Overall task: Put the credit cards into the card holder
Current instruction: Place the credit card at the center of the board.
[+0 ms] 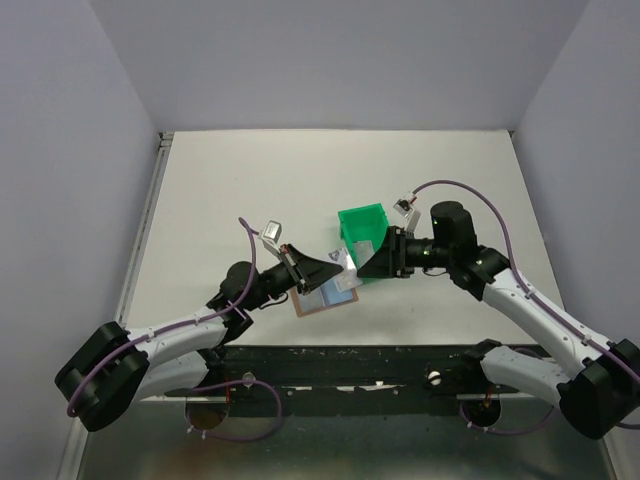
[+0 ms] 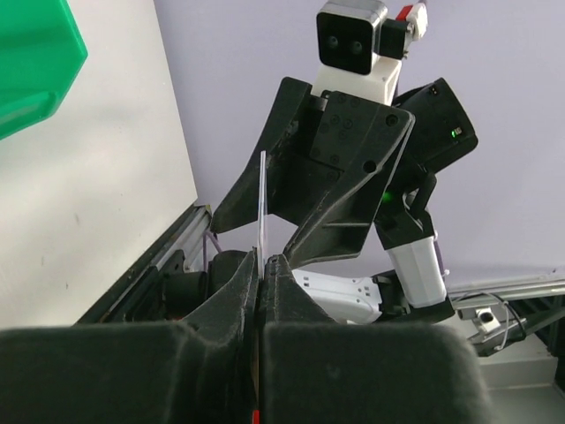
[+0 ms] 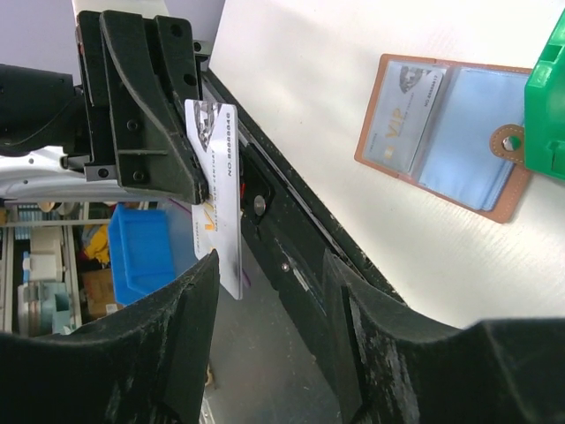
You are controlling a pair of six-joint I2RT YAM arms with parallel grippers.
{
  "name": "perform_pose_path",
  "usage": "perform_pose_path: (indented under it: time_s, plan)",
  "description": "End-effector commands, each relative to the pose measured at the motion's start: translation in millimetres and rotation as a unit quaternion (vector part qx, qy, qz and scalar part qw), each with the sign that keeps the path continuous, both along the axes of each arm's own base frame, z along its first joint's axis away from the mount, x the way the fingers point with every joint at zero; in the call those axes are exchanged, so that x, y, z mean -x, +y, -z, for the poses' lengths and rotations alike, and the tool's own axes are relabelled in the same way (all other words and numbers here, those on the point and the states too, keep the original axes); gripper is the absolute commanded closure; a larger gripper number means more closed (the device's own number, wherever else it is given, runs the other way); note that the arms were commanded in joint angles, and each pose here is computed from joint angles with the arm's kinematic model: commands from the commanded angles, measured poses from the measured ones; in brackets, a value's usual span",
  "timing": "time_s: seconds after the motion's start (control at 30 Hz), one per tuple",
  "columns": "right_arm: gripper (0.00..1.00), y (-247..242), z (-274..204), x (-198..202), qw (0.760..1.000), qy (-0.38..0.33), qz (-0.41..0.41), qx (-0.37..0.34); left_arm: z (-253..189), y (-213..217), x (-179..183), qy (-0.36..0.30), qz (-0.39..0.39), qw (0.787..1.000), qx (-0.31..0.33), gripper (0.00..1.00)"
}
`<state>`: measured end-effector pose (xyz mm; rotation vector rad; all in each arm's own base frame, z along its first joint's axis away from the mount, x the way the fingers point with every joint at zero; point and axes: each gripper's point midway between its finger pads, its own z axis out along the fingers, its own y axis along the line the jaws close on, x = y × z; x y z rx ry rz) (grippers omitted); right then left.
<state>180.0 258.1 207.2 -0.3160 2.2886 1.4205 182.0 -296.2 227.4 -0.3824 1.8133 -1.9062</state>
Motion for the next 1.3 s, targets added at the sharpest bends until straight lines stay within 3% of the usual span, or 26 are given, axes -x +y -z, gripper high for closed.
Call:
perform_pose_path:
  time_s: [0.0,0.67,1.07,1.27]
  plan:
    - [0.41,8.1,-10.0,-4.4,1.0,-0.008,-0.004,-0.01,-13.4,-1.7,5.8,-0.02,0.018,0.999,0.024,0.91]
    - [0.41,23.1,-12.5,-5.7,1.0,-0.001,-0.02,-0.017,-11.1,-7.9,7.2,-0.023,0.032,0.999,0.027,0.84]
    - [0.59,25.7,-10.1,-6.0,1.0,0.0,-0.019,-0.014,-11.8,-7.6,7.9,-0.025,0.031,0.999,0.028,0.8]
    - [0.62,22.1,-7.9,-7.5,1.0,-0.005,-0.01,0.0,-12.8,-7.5,8.3,-0.027,0.032,0.999,0.03,0.79]
